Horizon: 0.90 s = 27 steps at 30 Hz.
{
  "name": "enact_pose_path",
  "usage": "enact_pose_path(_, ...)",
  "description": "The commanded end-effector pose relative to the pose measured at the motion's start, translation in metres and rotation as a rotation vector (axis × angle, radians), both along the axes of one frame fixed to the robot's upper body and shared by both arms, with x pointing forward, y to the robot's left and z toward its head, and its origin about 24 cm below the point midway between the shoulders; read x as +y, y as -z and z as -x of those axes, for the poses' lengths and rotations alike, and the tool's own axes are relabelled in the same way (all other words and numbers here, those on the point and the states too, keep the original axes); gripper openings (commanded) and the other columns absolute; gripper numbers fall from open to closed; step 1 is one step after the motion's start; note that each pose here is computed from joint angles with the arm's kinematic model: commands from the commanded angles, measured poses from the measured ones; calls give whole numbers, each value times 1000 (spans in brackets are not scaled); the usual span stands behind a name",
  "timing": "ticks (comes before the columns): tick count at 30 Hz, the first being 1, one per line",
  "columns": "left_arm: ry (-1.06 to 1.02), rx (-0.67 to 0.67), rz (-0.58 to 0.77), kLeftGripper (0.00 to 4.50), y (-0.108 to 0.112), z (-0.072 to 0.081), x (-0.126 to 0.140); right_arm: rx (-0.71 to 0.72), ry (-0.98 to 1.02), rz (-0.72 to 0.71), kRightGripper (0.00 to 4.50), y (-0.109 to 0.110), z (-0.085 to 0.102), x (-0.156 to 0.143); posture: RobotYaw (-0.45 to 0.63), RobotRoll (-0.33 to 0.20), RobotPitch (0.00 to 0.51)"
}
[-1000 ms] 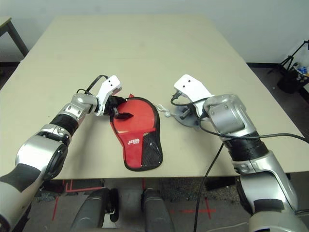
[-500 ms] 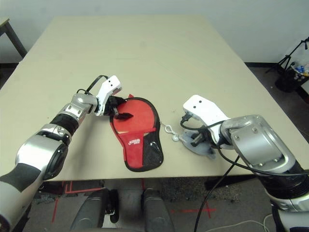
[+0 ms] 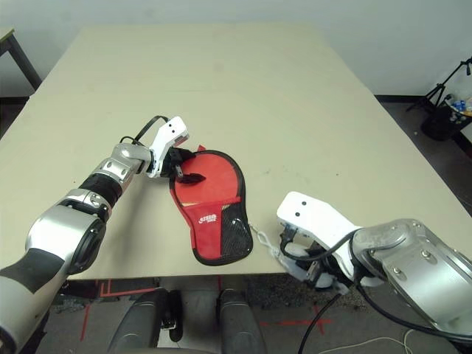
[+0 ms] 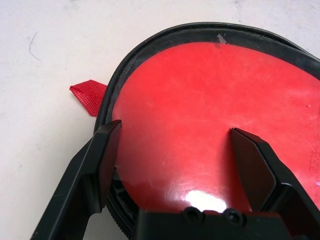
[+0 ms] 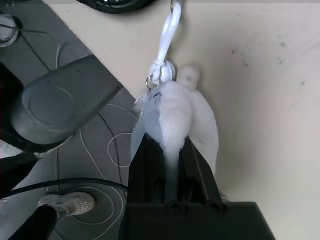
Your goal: Store the ping-pong paddle in its case and zip it.
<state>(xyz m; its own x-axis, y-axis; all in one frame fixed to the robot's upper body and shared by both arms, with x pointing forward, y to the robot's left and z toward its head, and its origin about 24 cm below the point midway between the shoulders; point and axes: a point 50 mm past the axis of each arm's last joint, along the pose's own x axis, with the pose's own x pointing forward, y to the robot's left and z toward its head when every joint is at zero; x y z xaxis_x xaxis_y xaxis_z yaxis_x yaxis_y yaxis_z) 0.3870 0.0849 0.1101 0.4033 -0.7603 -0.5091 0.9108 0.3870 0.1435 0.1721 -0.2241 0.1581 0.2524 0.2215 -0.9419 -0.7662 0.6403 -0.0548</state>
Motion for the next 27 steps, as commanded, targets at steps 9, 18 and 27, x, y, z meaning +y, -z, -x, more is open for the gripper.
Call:
enact_pose_path(9, -26, 60, -61, 4500, 19, 5, 8, 264, -94, -21, 61, 4, 36, 5, -215, 0, 127)
enact_pose_path(18, -16, 59, -55, 4500, 19, 6, 6, 161, -44, -53, 788, -2, 17, 2, -212, 0, 130)
enact_pose_path(27, 8, 90, -10, 4500, 9, 4, 11, 54, -16, -298, 3666, -70, -19, -10, -186, 0, 125)
